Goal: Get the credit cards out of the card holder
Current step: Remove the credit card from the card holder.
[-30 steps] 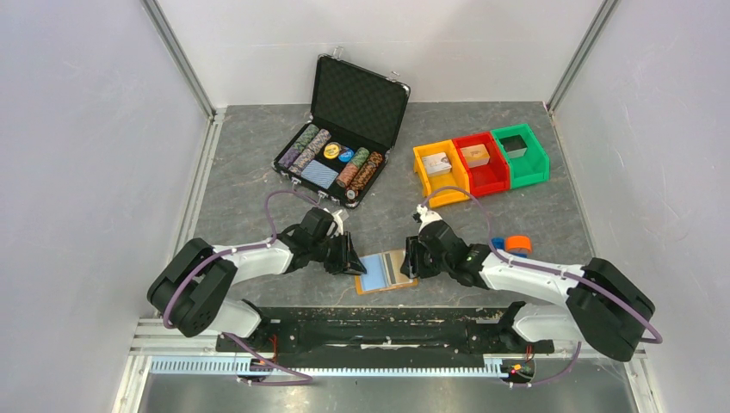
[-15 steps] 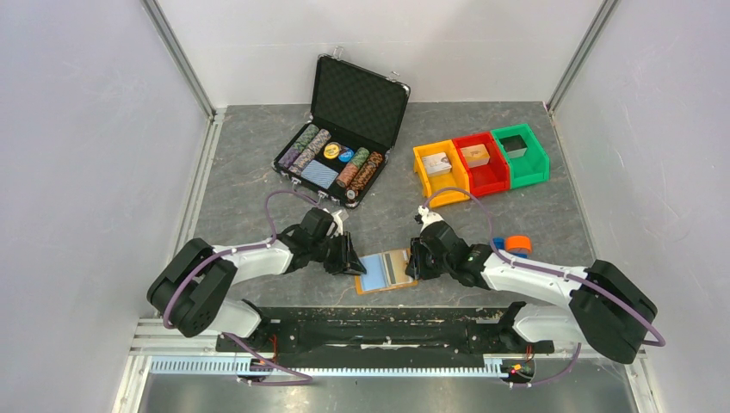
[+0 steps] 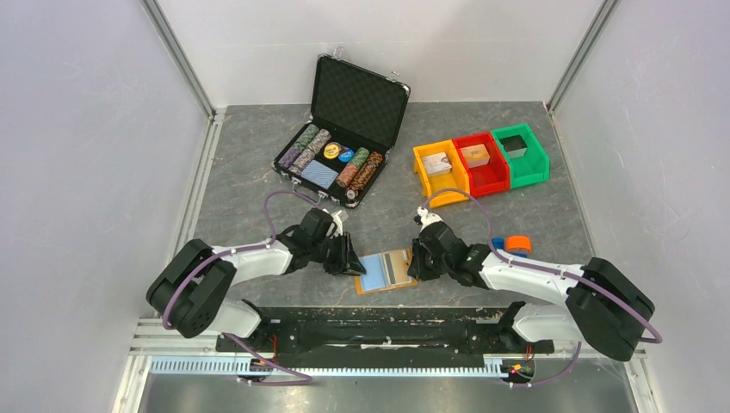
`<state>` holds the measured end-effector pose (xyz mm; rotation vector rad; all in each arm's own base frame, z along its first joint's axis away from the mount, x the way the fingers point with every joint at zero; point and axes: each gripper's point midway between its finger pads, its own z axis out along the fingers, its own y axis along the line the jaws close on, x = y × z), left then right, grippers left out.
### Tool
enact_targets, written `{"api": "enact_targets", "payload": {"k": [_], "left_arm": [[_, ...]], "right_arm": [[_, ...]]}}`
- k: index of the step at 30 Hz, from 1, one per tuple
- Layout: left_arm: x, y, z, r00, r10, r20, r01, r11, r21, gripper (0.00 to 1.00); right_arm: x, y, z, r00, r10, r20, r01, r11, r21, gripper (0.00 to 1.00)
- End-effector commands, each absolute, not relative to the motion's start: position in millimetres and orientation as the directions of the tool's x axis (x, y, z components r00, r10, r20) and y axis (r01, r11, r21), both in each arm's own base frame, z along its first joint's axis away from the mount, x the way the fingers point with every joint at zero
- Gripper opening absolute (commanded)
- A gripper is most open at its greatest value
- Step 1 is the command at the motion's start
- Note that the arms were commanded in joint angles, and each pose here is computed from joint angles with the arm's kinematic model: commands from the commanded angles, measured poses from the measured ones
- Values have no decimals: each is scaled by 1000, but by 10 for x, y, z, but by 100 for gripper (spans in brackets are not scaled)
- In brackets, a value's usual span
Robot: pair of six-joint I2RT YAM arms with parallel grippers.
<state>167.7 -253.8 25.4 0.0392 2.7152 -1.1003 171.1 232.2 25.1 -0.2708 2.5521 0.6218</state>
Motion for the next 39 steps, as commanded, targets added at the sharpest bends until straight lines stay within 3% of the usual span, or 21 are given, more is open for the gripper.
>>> {"api": "enact_targets", "payload": {"k": [1,7,14,22,39], "left_arm": [[1664,-2496,228,-973,-55,-225,113,734,-670,33],[1656,-2503,221,-973,-55,-222,113,729,-675,33],[1651,-2512,234,-974,-55,-221,114,723,-681,33],[1640,-2507,245,-973,-55,-225,117,721,-683,33],[1645,-2510,300,-970,-68,-232,115,713,-692,34]], "right_arm": [[1777,2428,358,-830,-60,-554,-327,857,397,0],[1784,2740,745,-771,-31,-637,-445,741,502,0],[1686,2935,878,-771,-10,-637,-493,643,586,1],[1672,2960,797,-791,-23,-612,-475,654,589,24],[1654,3122,806,-774,-80,-628,-517,653,554,43]]}}
